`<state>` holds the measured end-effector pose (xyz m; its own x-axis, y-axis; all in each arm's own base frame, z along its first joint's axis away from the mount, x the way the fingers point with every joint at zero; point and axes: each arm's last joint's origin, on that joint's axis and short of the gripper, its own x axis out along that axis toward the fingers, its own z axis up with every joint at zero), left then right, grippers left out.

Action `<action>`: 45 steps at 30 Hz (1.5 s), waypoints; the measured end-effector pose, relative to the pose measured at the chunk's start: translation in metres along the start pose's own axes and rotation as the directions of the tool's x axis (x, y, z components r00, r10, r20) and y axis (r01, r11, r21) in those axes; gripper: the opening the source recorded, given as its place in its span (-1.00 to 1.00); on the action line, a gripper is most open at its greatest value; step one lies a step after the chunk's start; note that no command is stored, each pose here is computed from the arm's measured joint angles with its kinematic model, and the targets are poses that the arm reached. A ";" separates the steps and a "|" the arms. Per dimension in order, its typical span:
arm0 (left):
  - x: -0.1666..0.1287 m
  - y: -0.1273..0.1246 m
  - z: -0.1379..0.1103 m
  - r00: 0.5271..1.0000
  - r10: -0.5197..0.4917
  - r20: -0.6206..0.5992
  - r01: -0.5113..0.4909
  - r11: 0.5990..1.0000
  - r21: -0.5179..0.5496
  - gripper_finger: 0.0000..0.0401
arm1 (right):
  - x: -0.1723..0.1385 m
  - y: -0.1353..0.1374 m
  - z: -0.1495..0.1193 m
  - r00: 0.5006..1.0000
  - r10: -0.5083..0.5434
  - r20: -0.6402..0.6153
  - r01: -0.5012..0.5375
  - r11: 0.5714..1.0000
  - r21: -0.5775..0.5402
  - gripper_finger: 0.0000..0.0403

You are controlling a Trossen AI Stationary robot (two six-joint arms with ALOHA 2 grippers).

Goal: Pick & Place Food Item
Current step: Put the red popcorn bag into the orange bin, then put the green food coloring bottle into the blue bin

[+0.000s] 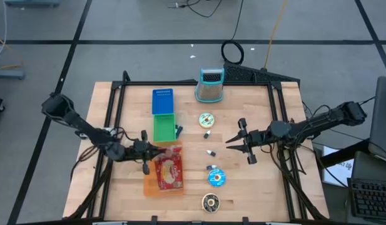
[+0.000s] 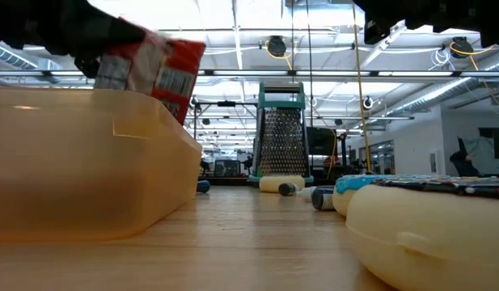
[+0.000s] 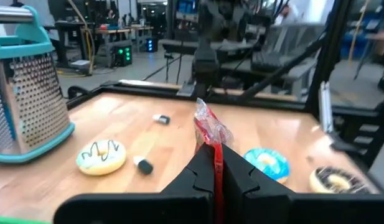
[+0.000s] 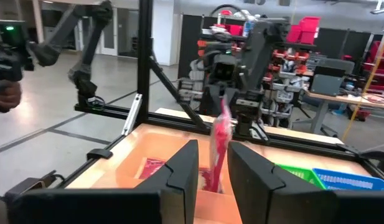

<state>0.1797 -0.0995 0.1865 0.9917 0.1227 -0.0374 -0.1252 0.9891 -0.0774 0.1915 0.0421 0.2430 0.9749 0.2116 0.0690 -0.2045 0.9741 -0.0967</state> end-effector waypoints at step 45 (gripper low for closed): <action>-0.014 0.003 0.035 0.972 -0.141 0.187 0.195 0.929 -0.314 0.34 | 0.017 -0.005 -0.024 0.981 -0.162 -0.111 0.161 0.987 -0.019 -0.63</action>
<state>0.1668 -0.0954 0.2220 0.9869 -0.0051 0.1612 0.0687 0.9175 -0.3917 0.2112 0.0383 0.2206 0.9988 0.0404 -0.0263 -0.0429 0.9937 -0.1034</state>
